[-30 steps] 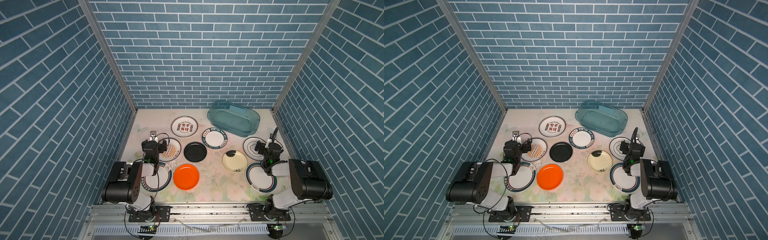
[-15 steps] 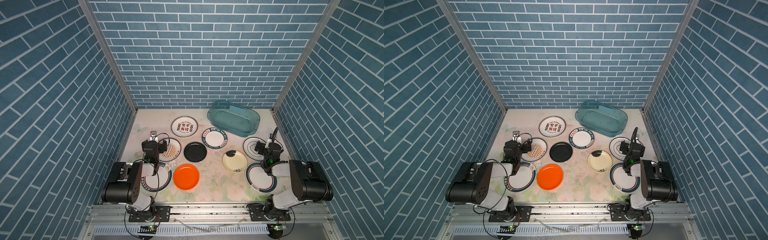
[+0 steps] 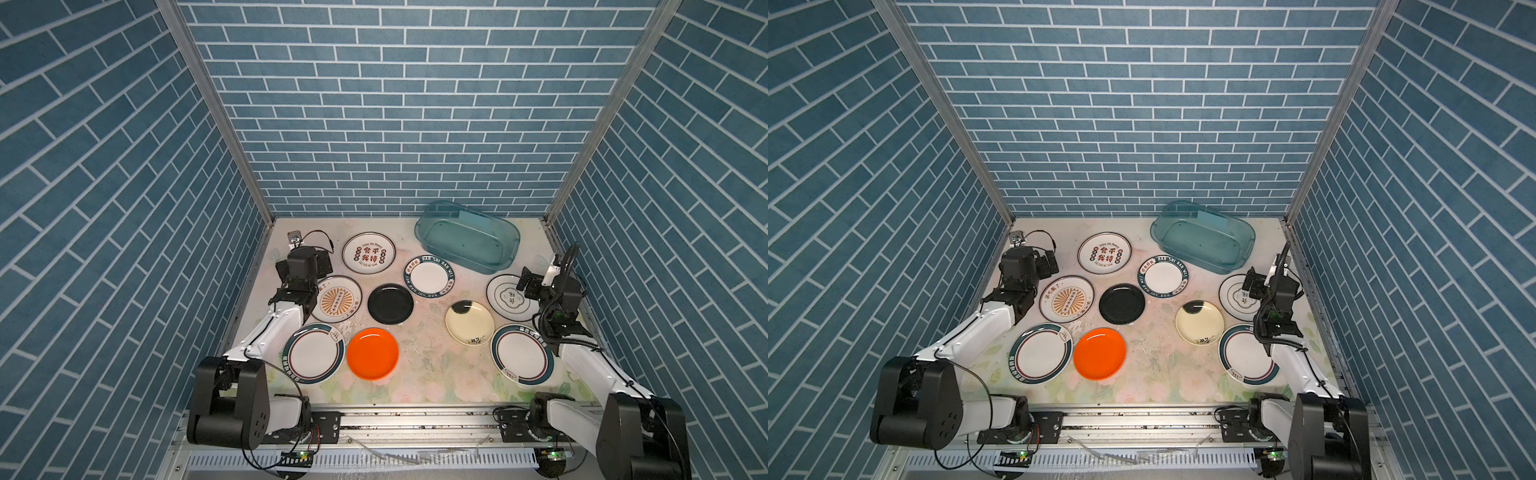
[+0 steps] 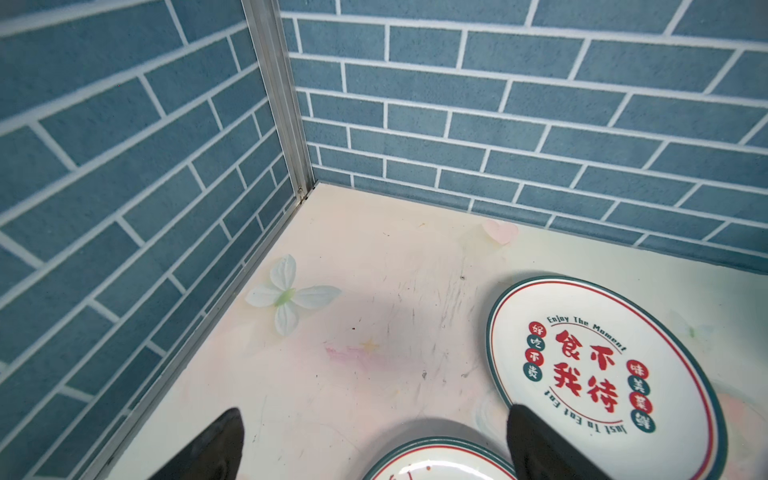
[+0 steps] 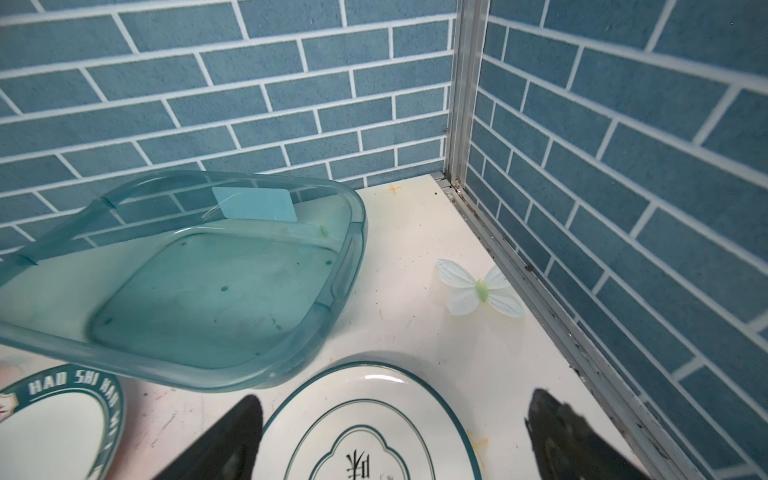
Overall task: Place the plates into the plastic bin on the countertop
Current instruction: 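Reach the left gripper to the red-lettered plate's rim while the right arm rises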
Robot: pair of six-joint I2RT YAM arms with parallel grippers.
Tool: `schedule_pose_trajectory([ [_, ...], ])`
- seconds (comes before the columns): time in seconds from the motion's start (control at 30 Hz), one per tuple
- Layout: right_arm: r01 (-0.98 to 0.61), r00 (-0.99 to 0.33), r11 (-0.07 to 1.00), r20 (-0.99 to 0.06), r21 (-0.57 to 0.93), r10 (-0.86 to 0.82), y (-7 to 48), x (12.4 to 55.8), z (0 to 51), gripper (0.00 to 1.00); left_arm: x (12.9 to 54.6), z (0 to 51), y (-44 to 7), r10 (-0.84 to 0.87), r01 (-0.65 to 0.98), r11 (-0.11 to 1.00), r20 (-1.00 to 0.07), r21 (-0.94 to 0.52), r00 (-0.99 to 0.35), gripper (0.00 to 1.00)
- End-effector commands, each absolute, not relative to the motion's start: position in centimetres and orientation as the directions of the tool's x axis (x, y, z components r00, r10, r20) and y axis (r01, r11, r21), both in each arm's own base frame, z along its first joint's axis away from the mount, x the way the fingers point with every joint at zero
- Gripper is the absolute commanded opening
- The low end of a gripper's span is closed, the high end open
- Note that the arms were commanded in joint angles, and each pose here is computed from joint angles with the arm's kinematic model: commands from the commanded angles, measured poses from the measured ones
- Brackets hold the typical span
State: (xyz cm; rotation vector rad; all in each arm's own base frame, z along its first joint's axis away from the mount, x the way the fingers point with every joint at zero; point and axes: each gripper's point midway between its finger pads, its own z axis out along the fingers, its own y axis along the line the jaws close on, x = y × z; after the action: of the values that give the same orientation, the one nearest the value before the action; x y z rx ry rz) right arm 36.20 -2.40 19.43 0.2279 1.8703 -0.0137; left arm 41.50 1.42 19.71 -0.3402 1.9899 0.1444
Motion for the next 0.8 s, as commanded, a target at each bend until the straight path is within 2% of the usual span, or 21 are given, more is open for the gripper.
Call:
schedule_pose_trajectory([
  [0.0,0.135,-0.400,0.962,-0.876,0.236,0.271,-0.6,34.2,19.2,0.99,41.3,16.9,-1.0,-0.255,-0.250,0.959,-0.790,-0.133,-0.557,0.99],
  [0.13,0.033,-0.412,0.927,-0.840,0.374,0.353,2.0,32.8,21.1,0.99,43.2,16.0,-4.3,-0.307,-0.155,0.949,-0.708,-0.273,-0.636,0.99],
  [0.23,-0.100,-0.433,0.896,-0.829,0.433,0.353,4.5,32.2,22.3,0.99,45.1,14.9,-6.5,-0.347,-0.079,0.912,-0.657,-0.402,-0.670,0.99],
  [0.3,-0.154,-0.452,0.878,-0.823,0.453,0.345,5.5,31.8,22.6,0.98,46.4,14.2,-7.1,-0.357,-0.065,0.897,-0.628,-0.438,-0.692,0.96],
  [0.57,-0.173,-0.512,0.859,-0.789,0.482,0.339,6.4,30.3,22.4,0.98,50.5,11.7,-7.7,-0.399,-0.083,0.854,-0.544,-0.514,-0.738,0.90],
  [0.77,-0.176,-0.520,0.855,-0.783,0.488,0.340,6.6,29.1,22.3,0.98,52.4,9.4,-6.9,-0.490,-0.137,0.775,-0.451,-0.617,-0.746,0.79],
])
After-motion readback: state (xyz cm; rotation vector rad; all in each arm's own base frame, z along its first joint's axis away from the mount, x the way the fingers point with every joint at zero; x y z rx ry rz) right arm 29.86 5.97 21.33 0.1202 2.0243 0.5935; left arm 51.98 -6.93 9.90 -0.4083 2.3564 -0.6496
